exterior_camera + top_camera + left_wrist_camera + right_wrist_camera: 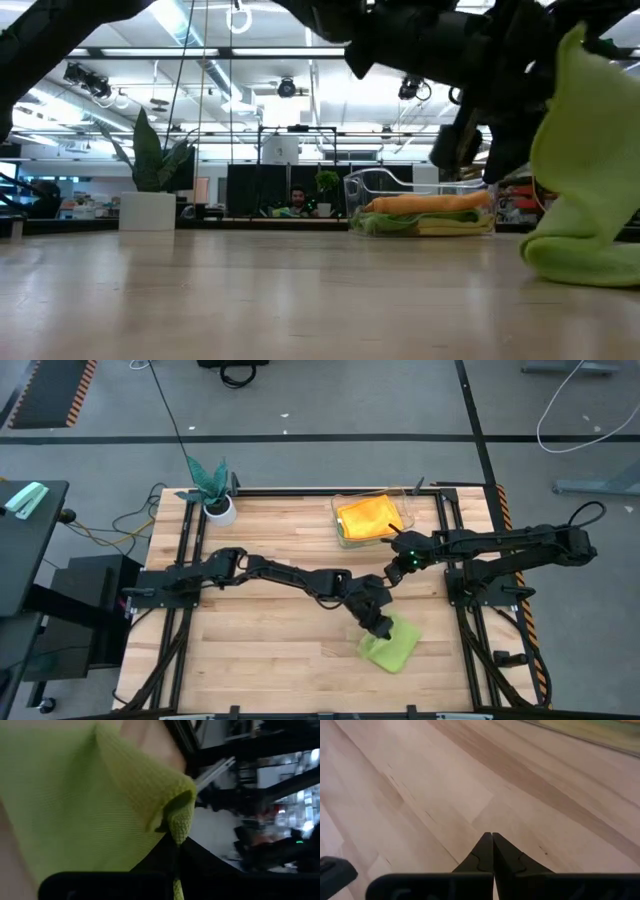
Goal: Fold microfiber towels
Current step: Fold the light green towel
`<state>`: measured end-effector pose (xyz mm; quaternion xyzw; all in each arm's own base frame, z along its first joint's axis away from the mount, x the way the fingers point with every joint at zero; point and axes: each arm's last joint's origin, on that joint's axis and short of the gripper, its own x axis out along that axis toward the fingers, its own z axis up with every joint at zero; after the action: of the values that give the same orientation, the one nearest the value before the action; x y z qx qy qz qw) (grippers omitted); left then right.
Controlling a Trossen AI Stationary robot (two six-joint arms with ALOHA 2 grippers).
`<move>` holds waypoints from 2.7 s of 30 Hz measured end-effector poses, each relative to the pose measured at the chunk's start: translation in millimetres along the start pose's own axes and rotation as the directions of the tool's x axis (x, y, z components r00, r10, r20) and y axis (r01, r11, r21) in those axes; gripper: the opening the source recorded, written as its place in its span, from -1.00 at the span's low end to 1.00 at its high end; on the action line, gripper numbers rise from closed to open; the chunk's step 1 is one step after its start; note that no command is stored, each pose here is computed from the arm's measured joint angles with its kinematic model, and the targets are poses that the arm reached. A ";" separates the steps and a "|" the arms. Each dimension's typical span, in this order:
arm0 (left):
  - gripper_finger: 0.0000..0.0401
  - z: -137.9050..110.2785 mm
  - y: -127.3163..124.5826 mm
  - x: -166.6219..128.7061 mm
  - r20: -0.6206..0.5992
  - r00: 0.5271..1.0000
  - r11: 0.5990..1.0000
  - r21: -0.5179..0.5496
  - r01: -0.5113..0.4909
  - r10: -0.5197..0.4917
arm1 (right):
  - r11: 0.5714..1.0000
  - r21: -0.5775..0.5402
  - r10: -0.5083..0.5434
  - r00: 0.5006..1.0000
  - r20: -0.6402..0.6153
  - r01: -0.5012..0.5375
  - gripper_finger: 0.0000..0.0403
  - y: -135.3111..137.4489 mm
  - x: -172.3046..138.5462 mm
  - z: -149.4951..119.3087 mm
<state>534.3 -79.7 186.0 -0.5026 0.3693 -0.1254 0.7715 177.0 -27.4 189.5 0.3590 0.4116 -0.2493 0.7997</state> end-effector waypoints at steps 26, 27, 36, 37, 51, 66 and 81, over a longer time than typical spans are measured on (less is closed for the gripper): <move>-0.85 -3.1 7.3 0.4 0.027 0.985 0.975 0.140 -0.175 0.173 | 0.999 0.020 -0.050 0.996 0.080 0.049 -1.00 2.4 -62.1 -55.1; -0.84 -2.5 7.6 0.0 0.028 0.985 0.974 0.141 -0.175 0.173 | 0.999 0.021 -0.037 0.996 0.080 0.035 -1.00 1.6 -65.4 -58.2; -0.92 2.4 10.3 -3.2 0.014 0.987 0.976 0.145 -0.161 0.160 | 0.963 -0.246 0.070 0.982 -0.174 -0.112 -1.00 15.1 -76.3 -107.5; -0.94 3.2 10.7 -3.7 0.015 0.987 0.976 0.145 -0.160 0.160 | 0.956 -0.269 0.064 0.978 -0.197 -0.117 -1.00 16.7 -76.6 -114.4; -0.88 4.0 11.2 -4.3 0.010 0.988 0.979 0.130 -0.156 0.156 | 0.877 -0.466 -0.071 0.926 -0.370 -0.119 -1.00 49.7 -39.3 -187.4; -0.87 4.2 12.0 -4.6 0.008 0.987 0.980 0.122 -0.159 0.160 | 0.810 -0.563 -0.137 0.882 -0.451 -0.162 -1.00 69.7 22.3 -182.9; -0.81 21.3 36.6 -23.8 -0.023 0.963 0.955 0.129 -0.265 0.270 | 0.802 -0.556 -0.043 0.908 -0.416 -0.217 -1.00 78.9 49.5 -144.6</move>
<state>526.1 -34.9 169.5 -0.3960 0.4408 -0.0528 0.8038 189.1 129.0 118.9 0.1552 0.6089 0.0099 0.7779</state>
